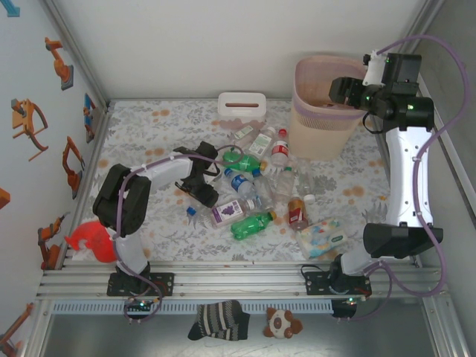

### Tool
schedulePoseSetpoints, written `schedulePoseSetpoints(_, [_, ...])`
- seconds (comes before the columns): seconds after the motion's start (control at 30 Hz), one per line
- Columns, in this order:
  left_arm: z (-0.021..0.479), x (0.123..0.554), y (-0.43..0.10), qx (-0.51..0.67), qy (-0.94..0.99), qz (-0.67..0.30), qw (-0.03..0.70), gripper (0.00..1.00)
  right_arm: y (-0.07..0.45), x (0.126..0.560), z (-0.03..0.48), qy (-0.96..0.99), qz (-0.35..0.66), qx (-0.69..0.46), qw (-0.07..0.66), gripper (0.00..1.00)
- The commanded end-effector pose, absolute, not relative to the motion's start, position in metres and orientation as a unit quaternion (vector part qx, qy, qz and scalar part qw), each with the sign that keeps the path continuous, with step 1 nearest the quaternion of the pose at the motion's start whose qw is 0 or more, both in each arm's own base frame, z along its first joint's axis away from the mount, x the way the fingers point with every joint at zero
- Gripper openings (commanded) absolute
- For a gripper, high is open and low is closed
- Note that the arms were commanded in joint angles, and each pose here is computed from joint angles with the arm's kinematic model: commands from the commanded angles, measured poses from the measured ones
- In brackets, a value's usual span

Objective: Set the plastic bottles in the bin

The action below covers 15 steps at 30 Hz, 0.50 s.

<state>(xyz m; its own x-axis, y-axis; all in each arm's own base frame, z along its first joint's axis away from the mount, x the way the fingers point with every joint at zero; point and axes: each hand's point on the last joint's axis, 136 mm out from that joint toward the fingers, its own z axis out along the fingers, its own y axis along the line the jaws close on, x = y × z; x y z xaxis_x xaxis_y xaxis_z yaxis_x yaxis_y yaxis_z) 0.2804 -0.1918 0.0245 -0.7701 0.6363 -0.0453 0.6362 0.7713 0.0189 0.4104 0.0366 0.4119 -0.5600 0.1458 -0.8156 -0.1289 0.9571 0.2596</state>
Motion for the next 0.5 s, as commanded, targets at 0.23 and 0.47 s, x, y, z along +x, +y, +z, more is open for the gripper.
schedulePoseSetpoints(0.23, [0.027, 0.279, -0.190, 0.345, 0.939, 0.007, 0.014, 0.64, 0.038, 0.407, 0.416, 0.866, 0.155, -0.001, 0.476, 0.78])
schedulePoseSetpoints(0.47, [0.049, 0.285, -0.199, 0.344, 0.938, -0.013, 0.050, 0.60, 0.046, 0.406, 0.418, 0.860, 0.180, -0.004, 0.478, 0.78])
